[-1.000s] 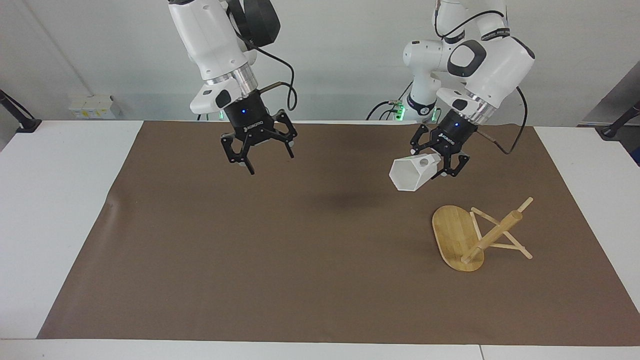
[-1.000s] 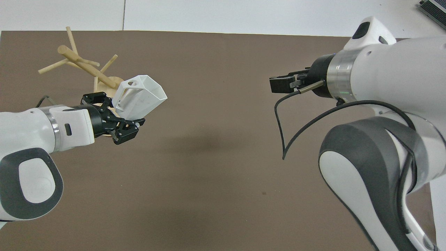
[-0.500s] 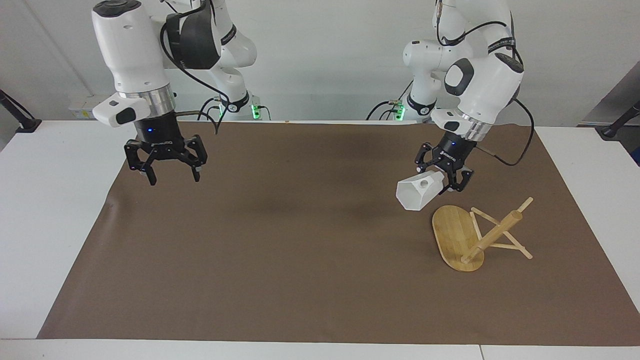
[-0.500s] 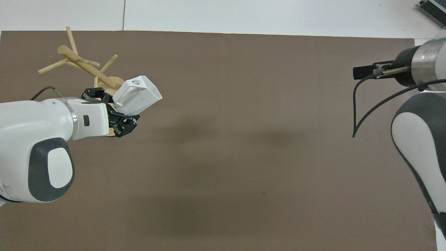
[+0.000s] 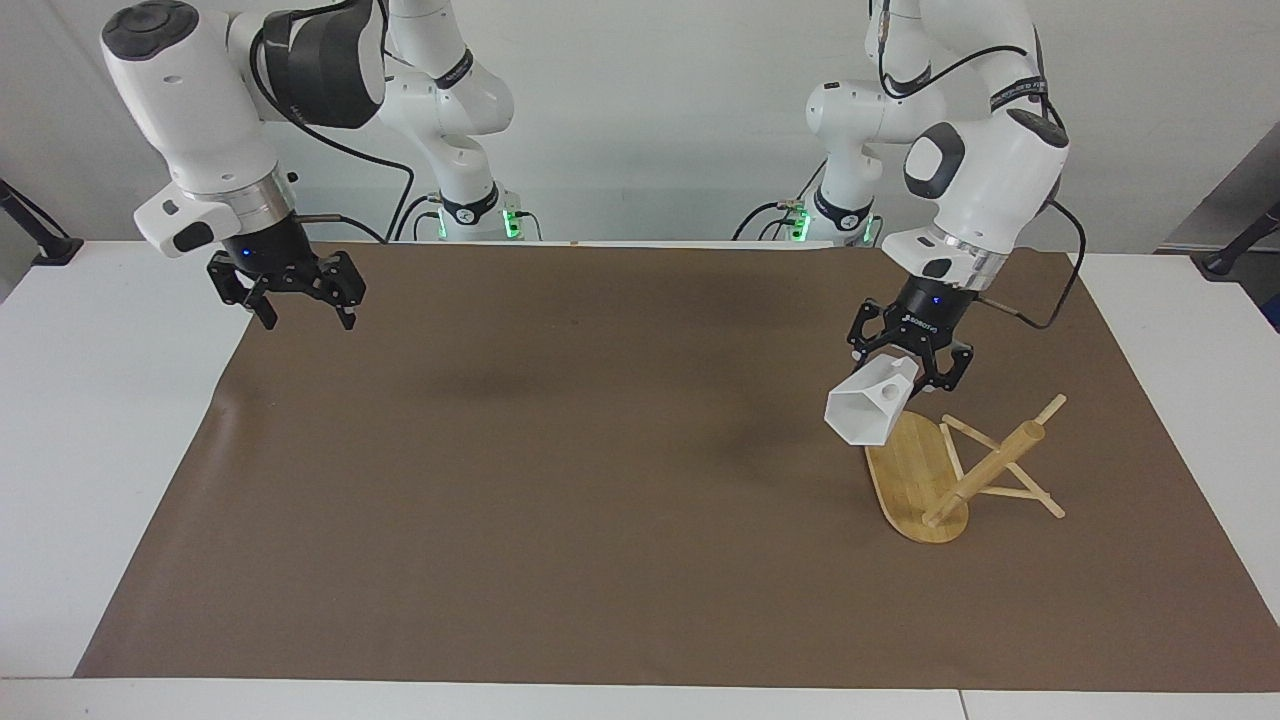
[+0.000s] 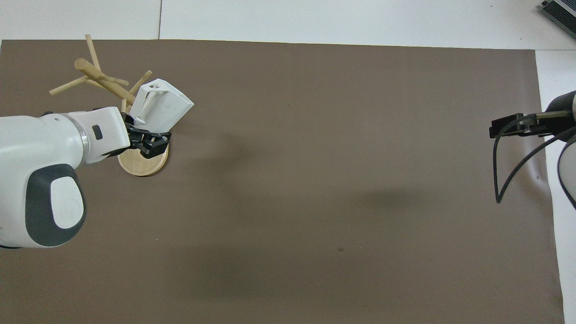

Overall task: Hang cup on rack
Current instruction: 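Carry the mug with the left gripper to the wooden mug tree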

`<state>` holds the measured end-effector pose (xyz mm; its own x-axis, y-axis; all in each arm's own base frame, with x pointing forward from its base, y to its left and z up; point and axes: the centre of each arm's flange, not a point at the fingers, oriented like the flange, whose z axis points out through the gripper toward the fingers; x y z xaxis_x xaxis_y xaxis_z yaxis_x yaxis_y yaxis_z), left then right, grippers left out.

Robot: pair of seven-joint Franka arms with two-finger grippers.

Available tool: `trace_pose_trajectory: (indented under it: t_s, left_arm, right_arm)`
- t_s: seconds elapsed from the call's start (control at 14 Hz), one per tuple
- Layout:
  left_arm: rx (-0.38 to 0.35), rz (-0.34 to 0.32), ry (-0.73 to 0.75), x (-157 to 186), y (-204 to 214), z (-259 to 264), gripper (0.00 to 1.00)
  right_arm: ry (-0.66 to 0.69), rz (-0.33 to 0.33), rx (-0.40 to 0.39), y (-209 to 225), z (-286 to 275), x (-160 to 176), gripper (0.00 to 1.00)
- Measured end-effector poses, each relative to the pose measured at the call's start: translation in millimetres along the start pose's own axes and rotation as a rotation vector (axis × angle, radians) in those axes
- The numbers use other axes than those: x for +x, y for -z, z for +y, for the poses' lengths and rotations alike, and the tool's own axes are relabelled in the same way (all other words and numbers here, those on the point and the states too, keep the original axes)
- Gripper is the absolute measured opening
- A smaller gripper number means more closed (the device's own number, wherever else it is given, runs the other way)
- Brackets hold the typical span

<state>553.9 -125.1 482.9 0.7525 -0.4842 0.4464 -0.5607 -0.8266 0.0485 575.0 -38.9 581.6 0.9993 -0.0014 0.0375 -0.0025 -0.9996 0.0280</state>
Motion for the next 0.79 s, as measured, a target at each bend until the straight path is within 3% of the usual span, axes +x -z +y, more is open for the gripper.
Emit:
trace_pose_trajectory:
  t_s: [0.29, 0.79]
  left_arm:
    - [0.027, 0.024, 0.109, -1.3, -11.8, -13.3, 0.73]
    - [0.039, 0.022, 0.341, -8.5, -17.8, -30.5, 0.73]
  right_arm:
    - [-0.007, -0.089, 0.006, -1.3, 3.3, -13.2, 1.00]
    - [0.007, -0.113, 0.008, 26.5, -5.3, -22.0, 1.00]
